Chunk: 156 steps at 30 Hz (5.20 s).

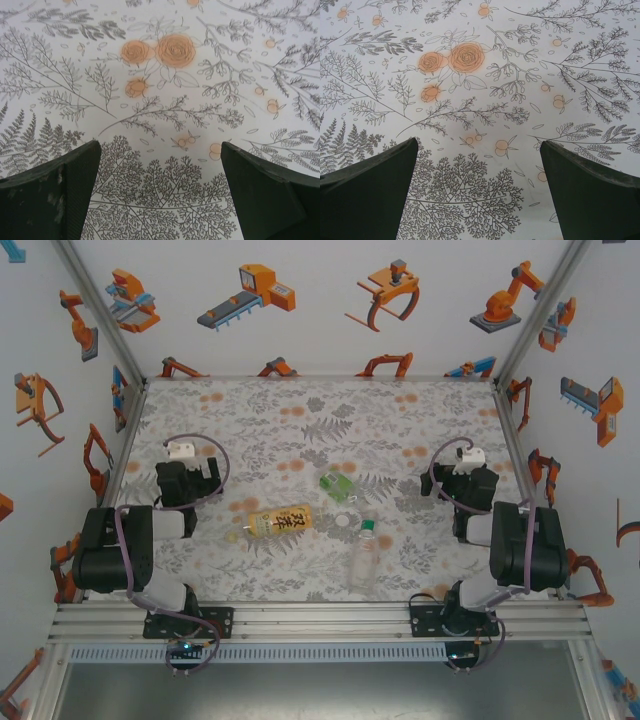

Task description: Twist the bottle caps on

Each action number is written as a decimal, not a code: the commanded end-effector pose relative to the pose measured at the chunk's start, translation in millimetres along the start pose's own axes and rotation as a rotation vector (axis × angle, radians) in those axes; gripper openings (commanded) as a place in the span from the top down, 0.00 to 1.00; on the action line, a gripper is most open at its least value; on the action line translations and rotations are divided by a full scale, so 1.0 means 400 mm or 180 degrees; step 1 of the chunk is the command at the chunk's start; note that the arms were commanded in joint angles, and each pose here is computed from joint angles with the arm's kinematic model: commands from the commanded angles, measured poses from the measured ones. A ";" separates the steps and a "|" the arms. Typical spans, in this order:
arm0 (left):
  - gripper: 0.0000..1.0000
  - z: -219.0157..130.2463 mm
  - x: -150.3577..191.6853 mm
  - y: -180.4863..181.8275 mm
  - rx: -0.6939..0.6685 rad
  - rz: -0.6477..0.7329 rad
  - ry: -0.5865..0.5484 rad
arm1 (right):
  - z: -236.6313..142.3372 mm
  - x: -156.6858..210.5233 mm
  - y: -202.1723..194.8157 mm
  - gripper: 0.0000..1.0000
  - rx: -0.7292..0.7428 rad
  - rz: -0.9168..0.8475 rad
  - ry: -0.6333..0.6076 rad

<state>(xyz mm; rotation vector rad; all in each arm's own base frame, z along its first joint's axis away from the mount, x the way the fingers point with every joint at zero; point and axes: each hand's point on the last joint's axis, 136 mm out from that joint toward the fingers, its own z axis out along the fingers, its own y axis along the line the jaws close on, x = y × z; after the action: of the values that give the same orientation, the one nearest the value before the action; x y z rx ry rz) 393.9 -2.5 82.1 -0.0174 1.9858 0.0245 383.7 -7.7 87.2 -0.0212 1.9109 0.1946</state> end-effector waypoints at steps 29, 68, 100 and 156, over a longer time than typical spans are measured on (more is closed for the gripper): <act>0.03 -0.265 -0.144 -0.159 0.0594 -0.0412 0.1093 | -0.239 -0.035 0.216 0.19 0.0115 0.0956 0.1582; 0.03 -0.322 -0.181 -0.172 0.0715 -0.0387 0.0847 | -0.315 0.152 0.534 0.21 0.0426 0.0656 0.2683; 0.03 -0.362 -0.178 -0.224 0.1085 -0.0410 0.1164 | -0.334 0.192 0.546 0.62 0.0337 0.0708 0.2601; 0.14 -1.127 -0.618 -0.794 0.5631 -0.0002 -0.1386 | -0.866 -0.756 0.905 1.00 -0.4604 0.0822 -0.1230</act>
<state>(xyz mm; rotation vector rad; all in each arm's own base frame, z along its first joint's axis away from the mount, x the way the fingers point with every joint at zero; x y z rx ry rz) 101.4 -336.2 462.2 0.9901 1.1268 -1.5186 132.8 278.0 522.4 -0.6346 1.0968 1.5544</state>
